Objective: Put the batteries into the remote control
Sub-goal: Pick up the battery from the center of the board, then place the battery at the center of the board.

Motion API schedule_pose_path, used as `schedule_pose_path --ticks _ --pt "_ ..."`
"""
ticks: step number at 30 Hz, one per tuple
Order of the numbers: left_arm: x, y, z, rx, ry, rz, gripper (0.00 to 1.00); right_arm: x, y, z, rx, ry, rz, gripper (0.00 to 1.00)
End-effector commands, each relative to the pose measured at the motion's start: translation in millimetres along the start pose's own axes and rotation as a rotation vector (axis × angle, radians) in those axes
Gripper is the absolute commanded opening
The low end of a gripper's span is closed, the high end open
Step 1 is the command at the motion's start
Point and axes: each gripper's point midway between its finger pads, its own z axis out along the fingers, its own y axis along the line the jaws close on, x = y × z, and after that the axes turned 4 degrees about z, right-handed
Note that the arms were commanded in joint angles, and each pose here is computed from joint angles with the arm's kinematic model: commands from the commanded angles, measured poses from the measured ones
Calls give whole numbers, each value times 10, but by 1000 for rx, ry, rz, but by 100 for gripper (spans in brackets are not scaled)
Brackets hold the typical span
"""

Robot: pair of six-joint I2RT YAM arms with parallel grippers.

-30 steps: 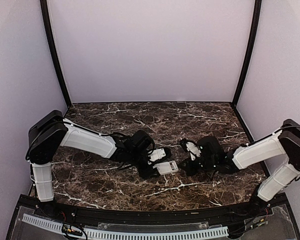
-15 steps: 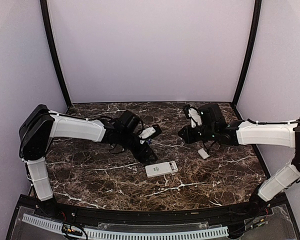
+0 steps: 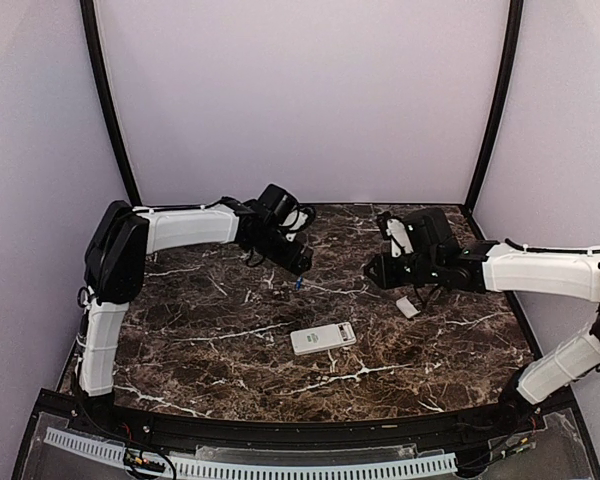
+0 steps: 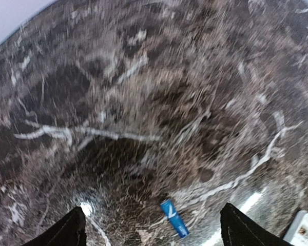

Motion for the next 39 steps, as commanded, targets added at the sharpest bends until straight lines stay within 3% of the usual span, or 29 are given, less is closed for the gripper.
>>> schedule_pose_path --ticks 1,13,17,21,22,28,31,34,39 --pt "592 138 173 -94 229 1 89 101 -79 -39 18 8 31 25" --pt "1003 6 447 -16 343 6 62 179 -112 -48 22 18 47 25" --pt "1117 -12 422 -3 387 25 38 146 -123 -86 30 4 36 25" --pt "1209 -139 373 78 425 46 4 140 -138 -101 40 3 30 25" --pt "1212 -182 364 108 424 63 2 137 -142 -110 42 4 30 25" --pt "1054 -379 209 156 351 249 0 110 -143 -231 45 1 28 25" --pt "792 -617 -22 192 225 401 0 88 -173 -339 59 12 24 26" --pt "614 -1126 -344 305 89 607 0 37 -235 -511 76 23 40 28" --pt "800 -2045 -672 557 21 873 0 33 -338 -744 110 58 75 28"
